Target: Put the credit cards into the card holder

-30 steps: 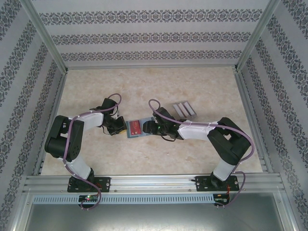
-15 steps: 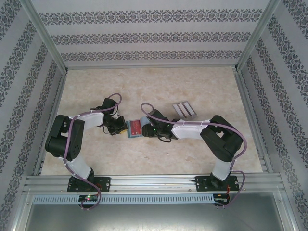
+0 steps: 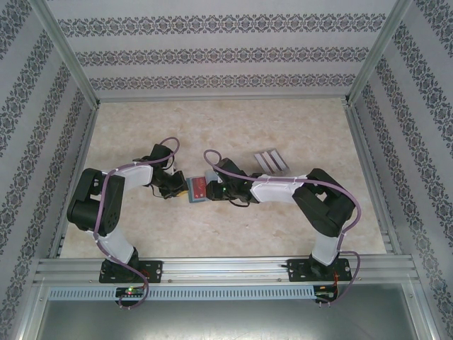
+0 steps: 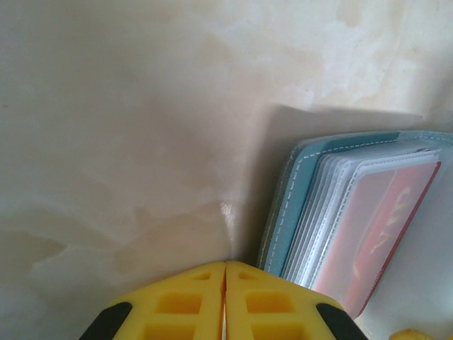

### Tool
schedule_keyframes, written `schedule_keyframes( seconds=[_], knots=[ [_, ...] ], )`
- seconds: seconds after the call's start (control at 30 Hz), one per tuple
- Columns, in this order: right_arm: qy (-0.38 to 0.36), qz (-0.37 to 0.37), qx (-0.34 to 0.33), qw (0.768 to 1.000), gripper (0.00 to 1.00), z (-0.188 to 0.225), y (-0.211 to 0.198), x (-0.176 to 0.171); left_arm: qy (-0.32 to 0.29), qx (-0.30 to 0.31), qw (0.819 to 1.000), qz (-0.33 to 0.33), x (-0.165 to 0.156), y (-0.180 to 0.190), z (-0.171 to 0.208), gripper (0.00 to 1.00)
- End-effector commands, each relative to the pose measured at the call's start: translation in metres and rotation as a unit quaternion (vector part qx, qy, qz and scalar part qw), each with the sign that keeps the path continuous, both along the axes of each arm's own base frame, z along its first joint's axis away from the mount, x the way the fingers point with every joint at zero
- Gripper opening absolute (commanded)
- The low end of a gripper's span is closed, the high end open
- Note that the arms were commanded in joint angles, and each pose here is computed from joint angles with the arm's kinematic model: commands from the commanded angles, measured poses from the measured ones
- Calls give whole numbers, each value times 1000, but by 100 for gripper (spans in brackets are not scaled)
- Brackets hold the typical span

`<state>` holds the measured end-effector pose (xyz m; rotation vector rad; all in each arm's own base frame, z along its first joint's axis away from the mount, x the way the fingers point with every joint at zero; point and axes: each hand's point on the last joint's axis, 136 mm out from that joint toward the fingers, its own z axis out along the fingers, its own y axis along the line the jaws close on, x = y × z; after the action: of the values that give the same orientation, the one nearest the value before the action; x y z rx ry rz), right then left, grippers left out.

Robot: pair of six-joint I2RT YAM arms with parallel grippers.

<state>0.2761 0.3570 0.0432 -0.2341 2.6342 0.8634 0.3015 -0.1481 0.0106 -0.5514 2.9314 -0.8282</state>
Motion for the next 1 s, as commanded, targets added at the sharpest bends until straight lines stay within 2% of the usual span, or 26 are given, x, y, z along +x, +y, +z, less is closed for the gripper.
schedule_keyframes(
  seconds=[0.0,0.23,0.5,0.6,0.73,0.83,0.97],
  knots=[
    [-10,21,22,999,21,9,14,1,62,-10,997,-53,-39,-23,-31,9],
    [-5,74,82,994,34,23,39,-6,54,-19,997,-44,-34,-22,-22,9],
    [12,92,120,988,42,20,52,-8,32,-66,997,35,-16,2,4,15],
    [-3,87,145,986,46,47,49,-3,23,-63,997,41,-14,10,12,23],
    [-62,89,157,982,54,101,27,11,18,-47,998,34,-14,14,16,33],
    [-104,76,139,982,56,127,-5,28,14,-31,999,36,-13,19,16,36],
    [-157,45,-21,986,57,129,-66,53,2,-21,999,40,-12,23,20,42]
  ],
)
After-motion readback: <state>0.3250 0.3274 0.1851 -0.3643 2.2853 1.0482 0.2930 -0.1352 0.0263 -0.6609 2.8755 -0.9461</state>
